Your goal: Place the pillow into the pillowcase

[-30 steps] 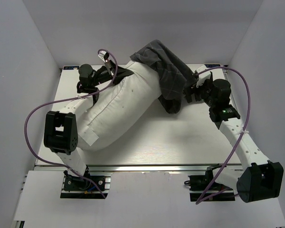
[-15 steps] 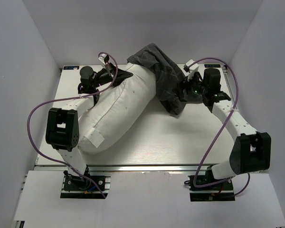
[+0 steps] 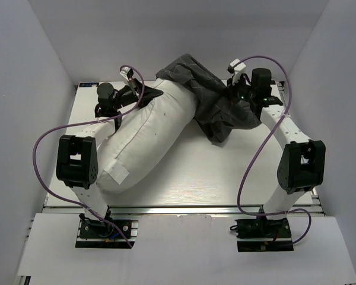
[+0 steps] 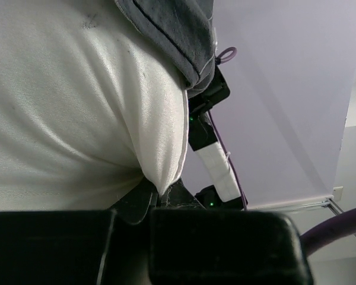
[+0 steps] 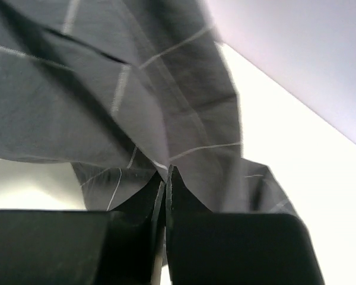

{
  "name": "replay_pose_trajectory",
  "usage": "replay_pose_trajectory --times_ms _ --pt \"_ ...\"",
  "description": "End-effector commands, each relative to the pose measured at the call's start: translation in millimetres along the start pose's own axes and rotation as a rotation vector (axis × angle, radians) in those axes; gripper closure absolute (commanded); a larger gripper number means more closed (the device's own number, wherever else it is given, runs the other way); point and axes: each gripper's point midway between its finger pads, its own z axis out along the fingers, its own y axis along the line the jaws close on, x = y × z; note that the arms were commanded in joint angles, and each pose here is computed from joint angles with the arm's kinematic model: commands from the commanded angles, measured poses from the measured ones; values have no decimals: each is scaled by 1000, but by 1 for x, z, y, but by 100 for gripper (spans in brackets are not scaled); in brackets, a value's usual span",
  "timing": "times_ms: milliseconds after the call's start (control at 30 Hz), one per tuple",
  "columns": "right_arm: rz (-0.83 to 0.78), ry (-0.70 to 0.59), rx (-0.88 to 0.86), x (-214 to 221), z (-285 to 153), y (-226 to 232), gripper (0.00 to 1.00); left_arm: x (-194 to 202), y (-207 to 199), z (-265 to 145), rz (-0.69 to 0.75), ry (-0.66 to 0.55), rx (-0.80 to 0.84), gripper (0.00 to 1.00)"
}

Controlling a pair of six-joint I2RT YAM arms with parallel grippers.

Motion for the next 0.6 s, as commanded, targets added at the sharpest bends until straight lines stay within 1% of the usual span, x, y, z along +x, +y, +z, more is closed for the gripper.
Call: replay_pose_trajectory --times_ms 0,100,133,200,400,433,467,500,533,567 --pt "-98 -134 88 -59 -22 -34 100 1 -37 -10 102 -17 66 100" --pt "-161 -189 138 -89 -30 -52 100 1 -33 -10 91 -17 61 100" --pt "-190 -220 150 -107 -34 -56 100 1 -32 -10 91 -17 61 100" --pt "-216 -228 158 -114 -29 -63 100 -1 -30 -9 87 -17 58 100" --pt "-314 -271 293 -156 -17 -105 100 -1 -32 -8 87 -13 58 100" --pt "-309 -256 282 -149 -6 -108 100 0 -34 -8 91 -11 60 100" --pt "-329 -283 288 -165 -8 -110 100 1 -33 -8 89 -11 60 100" --pt "-347 -289 282 -170 -3 -109 100 2 -32 -8 86 -8 59 100" --pt "-327 -238 235 -152 11 -104 100 4 -32 -8 85 -5 58 100" --pt "-338 -248 224 -161 11 -101 100 4 -32 -8 83 -5 58 100"
